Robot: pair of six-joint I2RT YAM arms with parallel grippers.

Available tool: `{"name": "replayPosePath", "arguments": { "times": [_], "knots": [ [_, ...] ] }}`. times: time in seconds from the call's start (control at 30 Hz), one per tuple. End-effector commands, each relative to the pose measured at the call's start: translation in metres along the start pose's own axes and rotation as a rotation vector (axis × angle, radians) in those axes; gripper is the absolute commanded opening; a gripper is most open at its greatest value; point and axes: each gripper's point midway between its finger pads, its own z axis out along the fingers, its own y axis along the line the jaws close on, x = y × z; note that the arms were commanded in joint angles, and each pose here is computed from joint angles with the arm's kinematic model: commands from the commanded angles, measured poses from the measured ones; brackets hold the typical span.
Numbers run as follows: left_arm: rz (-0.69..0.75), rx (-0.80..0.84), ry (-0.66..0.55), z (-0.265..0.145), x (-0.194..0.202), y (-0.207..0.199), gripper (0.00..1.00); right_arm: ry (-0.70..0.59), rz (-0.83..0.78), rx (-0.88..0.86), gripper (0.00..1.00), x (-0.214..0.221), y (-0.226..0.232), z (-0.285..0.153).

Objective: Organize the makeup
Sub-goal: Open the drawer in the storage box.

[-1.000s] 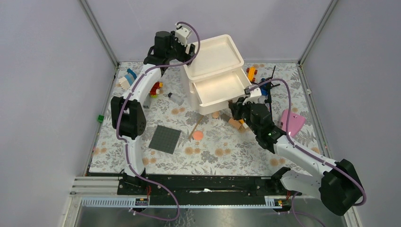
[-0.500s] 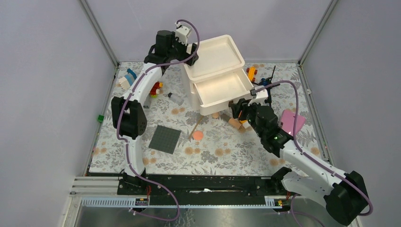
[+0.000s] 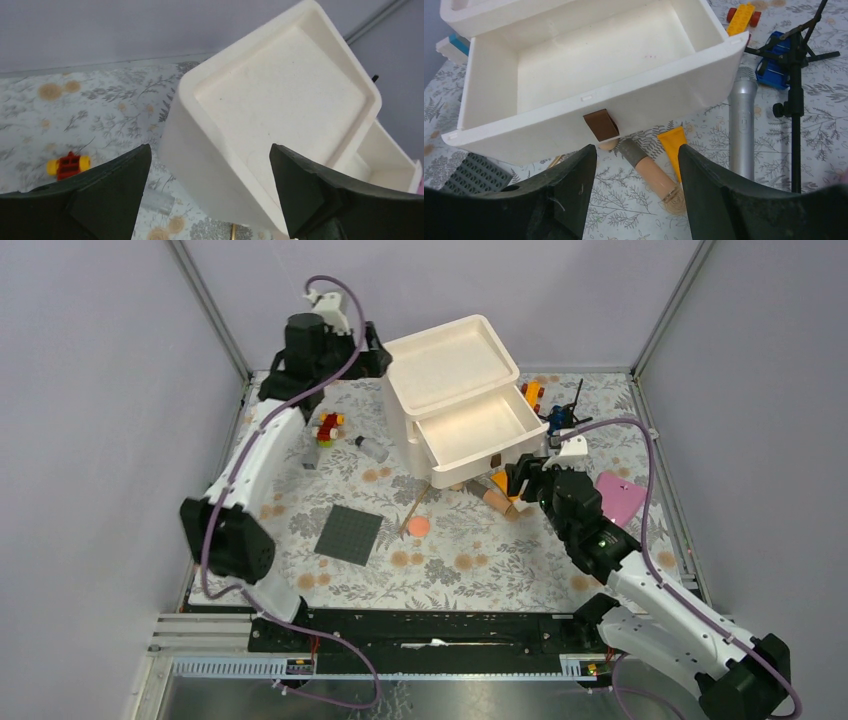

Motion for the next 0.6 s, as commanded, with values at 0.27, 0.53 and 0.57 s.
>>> {"name": "replayPosePath", "arguments": {
  "times": [0.27,0.53,0.57],
  "knots": [
    [-0.368,-0.262,-0.035,-0.107,0.1,0.025,0.99,-0.017,0.066,0.109,0.7,-0.015,-0.021,-0.024],
    [-0.316,-0.233,0.14,-0.126,0.213,0.006,0.94,-0.013,0.093,0.114,0.7,-0.003,-0.027,-0.031],
    [-0.304,-0.217,0.156,-0.125,0.223,0.0,0.92,-0.009,0.093,0.116,0.71,0.0,-0.028,-0.031]
  ]
}}
